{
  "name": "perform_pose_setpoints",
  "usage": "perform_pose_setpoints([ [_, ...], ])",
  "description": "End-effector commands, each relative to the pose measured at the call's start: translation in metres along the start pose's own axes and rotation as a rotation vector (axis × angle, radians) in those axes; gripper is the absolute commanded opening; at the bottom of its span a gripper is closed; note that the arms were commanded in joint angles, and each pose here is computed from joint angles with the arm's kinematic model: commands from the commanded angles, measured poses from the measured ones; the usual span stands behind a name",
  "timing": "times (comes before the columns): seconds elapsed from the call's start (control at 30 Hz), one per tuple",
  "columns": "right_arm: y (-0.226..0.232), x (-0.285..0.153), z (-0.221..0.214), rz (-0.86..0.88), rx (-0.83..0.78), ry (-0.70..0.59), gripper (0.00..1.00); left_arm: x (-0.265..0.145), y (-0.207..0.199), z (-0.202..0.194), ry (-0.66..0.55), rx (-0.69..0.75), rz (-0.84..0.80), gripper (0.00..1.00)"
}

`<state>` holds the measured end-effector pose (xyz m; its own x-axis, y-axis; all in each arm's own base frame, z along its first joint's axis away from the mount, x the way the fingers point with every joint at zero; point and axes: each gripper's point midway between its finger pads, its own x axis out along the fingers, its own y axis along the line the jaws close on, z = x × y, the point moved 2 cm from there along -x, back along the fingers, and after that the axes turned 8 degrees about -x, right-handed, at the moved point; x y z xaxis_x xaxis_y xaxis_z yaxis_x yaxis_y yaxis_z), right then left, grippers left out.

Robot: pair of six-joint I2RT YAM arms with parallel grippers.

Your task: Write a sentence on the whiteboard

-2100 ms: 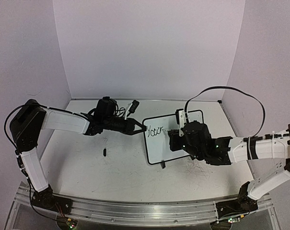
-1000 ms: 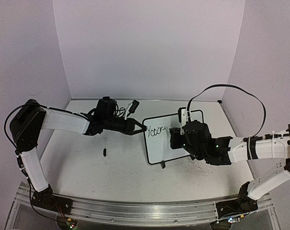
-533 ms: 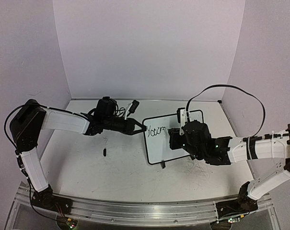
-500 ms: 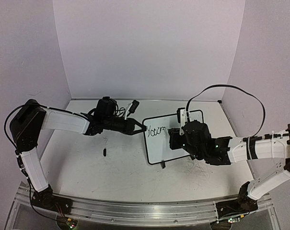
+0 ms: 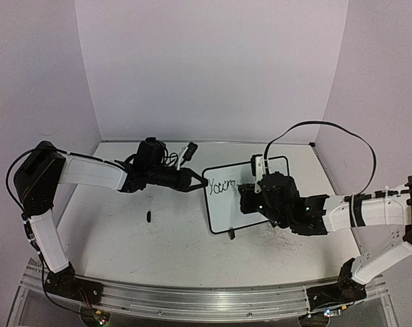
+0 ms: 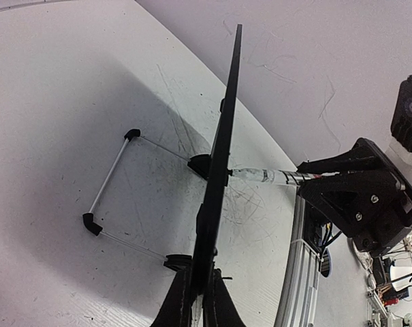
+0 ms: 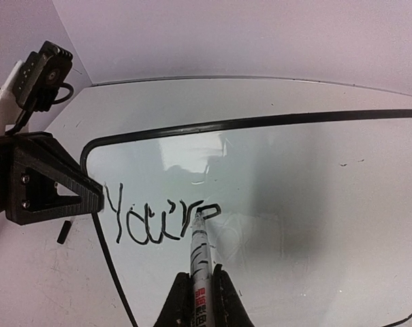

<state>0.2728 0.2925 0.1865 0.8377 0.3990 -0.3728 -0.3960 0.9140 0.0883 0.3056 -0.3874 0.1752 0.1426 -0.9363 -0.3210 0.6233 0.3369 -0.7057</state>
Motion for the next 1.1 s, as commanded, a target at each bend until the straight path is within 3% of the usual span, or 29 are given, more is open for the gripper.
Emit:
perform_pose_setpoints([
  [0.0,-0.007,0.002,-0.023,-0.017,-0.015,0.066,0.0,-0.007,-0.003,0.008,-0.02,0.018,-0.003,0.0],
  [1.07,-0.019,-0.007,-0.03,-0.053,-0.032,0.081,0.0,-0.005,-0.001,0.006,-0.015,0.015,0.001,0.0],
])
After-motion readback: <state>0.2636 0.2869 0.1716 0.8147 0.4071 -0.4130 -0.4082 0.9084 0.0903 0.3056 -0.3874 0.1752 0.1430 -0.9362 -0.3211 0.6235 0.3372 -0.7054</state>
